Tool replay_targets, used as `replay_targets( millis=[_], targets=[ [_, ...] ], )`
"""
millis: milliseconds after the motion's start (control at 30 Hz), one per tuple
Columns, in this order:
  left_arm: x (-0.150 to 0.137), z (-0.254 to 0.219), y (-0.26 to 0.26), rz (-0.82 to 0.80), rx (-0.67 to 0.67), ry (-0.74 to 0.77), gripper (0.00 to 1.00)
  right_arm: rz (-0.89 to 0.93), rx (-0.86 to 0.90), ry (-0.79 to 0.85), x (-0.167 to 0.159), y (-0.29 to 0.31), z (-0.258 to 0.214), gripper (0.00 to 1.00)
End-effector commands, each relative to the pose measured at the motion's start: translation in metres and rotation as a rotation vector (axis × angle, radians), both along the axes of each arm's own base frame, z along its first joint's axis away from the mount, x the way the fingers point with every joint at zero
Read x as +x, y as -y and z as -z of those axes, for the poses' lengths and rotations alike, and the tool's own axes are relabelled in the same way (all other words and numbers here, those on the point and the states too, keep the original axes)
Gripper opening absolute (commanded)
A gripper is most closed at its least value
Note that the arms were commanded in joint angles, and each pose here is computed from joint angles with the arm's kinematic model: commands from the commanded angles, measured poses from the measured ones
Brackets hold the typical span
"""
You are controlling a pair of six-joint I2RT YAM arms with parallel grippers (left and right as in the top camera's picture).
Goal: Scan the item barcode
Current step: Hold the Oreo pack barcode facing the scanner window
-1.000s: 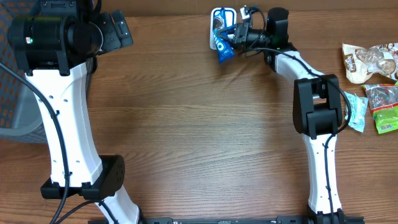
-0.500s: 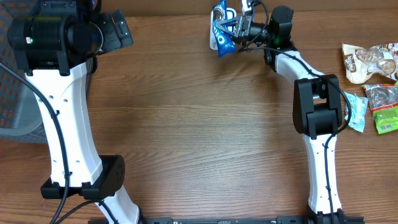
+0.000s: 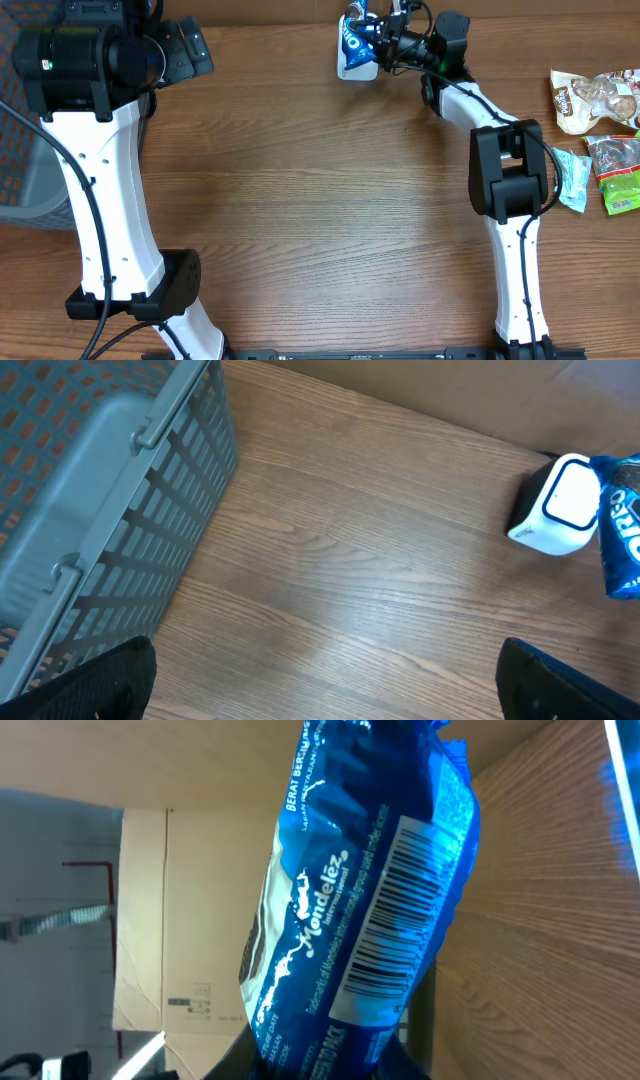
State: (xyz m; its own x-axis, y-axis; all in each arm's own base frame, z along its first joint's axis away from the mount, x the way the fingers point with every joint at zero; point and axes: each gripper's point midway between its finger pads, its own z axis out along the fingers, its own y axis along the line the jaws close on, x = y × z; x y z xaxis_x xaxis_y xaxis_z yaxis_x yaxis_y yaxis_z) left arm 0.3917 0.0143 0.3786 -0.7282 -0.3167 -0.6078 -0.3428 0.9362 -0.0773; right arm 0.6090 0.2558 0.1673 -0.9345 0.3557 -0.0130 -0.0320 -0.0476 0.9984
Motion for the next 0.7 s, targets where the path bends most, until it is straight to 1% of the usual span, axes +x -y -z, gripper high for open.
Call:
replay_targets(
  millis=[0,167,300,667],
  targets=[
    [-0.002,-0.002,-0.003,-0.003,0.015,0.003,1.00,0.005,0.036,-0.002,-0.001,-0.006,-0.026,0.04],
    [-0.002,-0.002,-0.003,-0.003,0.015,0.003,1.00,0.052,0.108,0.034,0.003,-0.006,-0.048,0.04],
    [-0.002,-0.002,-0.003,-0.003,0.015,0.003,1.00,0.079,0.169,-0.042,0.007,-0.008,-0.054,0.04],
    [-0.002,-0.002,-0.003,-0.003,0.015,0.003,1.00,0.120,0.224,-0.129,0.008,-0.037,-0.054,0.04]
  ],
)
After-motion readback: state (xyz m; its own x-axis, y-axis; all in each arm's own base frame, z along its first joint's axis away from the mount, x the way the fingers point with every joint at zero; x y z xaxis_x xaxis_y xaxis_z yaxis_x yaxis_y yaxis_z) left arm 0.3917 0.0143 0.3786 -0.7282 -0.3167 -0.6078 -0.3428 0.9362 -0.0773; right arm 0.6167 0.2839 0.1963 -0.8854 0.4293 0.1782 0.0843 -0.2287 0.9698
